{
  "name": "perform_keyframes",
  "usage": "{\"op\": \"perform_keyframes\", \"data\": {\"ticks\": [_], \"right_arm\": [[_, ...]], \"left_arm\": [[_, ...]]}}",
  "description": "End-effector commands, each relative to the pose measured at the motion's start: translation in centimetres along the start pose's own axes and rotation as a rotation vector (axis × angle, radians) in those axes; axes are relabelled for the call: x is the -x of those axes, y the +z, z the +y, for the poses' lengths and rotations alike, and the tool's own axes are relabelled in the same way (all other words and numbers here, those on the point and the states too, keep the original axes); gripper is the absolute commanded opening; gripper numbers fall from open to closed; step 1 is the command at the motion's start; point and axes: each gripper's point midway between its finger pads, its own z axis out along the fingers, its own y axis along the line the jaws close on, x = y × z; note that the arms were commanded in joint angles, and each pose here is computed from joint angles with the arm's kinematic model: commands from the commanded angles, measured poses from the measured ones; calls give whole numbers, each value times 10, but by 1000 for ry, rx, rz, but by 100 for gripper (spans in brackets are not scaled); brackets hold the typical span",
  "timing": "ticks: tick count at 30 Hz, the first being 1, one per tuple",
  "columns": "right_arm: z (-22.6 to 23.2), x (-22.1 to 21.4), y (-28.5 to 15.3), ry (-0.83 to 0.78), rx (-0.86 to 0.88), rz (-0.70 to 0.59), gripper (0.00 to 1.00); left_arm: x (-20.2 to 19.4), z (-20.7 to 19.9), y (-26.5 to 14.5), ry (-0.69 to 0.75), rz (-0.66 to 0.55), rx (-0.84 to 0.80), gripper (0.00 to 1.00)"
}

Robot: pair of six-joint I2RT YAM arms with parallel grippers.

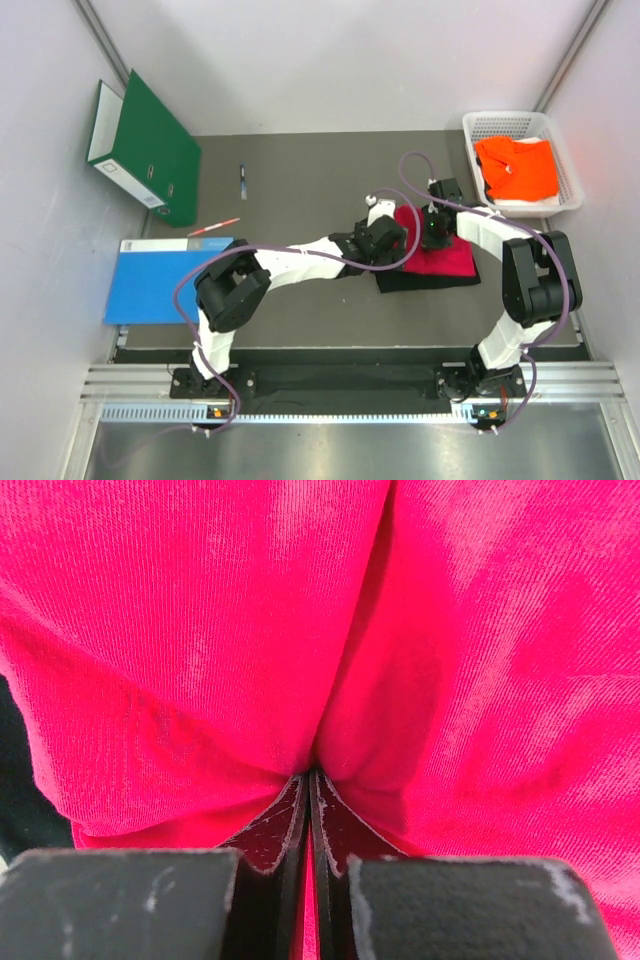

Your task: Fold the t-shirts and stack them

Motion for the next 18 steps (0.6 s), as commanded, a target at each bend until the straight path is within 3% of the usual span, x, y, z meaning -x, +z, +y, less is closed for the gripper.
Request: {"op": "perform_keyframes", "data": {"ticks": [1,13,16,18], "right_arm": [[-35,-31,22,-11,-120,87,0],[-37,-35,24,-8,-119,92,0],[-37,-36,24,-8,-118,95,0],[-37,-36,24,-8,-118,94,0]], "left_arm": [[16,-22,-3,-58,-31,-74,77],[-3,-37,29,-69,16,-119,61],[-2,-37,31,-73,11,-117,48],[2,-38,28,-76,-2,-118,29]]}}
